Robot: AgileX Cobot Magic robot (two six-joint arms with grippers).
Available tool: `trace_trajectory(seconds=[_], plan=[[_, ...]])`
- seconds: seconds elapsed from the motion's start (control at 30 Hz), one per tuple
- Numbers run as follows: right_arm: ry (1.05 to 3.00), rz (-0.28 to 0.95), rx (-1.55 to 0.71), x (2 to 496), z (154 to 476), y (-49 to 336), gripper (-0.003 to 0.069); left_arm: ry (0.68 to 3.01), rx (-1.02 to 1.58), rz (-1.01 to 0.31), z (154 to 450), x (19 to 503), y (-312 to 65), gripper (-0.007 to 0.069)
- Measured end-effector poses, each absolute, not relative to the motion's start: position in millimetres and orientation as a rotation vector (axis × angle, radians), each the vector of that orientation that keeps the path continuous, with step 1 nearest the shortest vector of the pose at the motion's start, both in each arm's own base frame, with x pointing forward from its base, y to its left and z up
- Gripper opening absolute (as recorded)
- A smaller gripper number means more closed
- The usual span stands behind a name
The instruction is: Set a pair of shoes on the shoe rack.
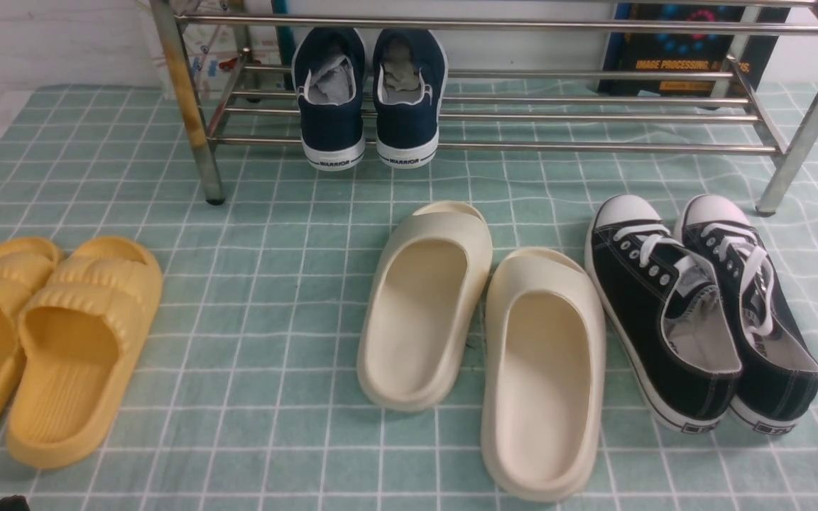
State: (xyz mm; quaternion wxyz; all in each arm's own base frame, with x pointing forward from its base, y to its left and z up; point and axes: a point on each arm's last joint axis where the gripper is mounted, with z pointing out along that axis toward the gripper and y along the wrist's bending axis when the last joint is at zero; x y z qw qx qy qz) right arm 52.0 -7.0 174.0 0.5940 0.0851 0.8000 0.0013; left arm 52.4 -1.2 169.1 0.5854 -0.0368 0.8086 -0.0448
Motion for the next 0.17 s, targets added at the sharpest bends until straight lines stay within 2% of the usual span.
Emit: trace_trajectory(seconds=[0.17], plan=[[1.859,0.003,0.198,52.0,174.0,-7.0,0.0239,1.886,-0.086,-0.105,169.1,52.4,-1.2,0.0011]])
